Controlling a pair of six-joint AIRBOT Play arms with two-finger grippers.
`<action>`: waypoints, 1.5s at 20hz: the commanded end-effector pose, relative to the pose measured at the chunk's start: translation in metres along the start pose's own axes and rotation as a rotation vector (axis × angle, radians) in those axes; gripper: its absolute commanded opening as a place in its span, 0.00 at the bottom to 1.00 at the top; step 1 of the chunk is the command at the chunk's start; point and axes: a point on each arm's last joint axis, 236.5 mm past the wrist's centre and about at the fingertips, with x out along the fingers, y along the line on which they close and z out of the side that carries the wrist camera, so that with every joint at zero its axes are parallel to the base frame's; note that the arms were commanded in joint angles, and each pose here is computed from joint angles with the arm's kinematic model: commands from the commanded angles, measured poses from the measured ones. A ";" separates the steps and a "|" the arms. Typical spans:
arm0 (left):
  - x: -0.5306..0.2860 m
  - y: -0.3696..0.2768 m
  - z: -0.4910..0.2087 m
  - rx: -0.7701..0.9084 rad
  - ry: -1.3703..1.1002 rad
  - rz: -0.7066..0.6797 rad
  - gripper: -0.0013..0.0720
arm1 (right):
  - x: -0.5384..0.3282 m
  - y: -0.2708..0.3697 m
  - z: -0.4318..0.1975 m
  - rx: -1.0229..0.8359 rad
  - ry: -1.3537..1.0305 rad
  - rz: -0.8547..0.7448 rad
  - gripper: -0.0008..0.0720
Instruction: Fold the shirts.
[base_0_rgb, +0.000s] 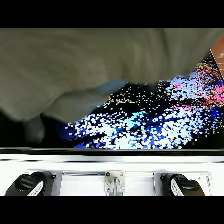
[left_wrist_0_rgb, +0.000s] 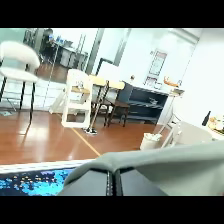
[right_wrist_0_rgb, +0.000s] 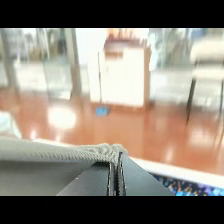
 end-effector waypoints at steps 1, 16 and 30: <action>-0.016 -0.007 -0.031 0.019 0.143 -0.005 0.07 | -0.024 0.011 0.001 -0.019 0.017 -0.009 0.08; -0.001 0.086 -0.428 -0.790 0.784 0.273 0.07 | 0.177 -0.124 -0.293 0.408 0.684 -0.070 0.08; 0.048 0.158 -0.473 -0.747 0.640 0.464 0.07 | 0.150 -0.101 -0.461 0.646 1.211 0.066 0.91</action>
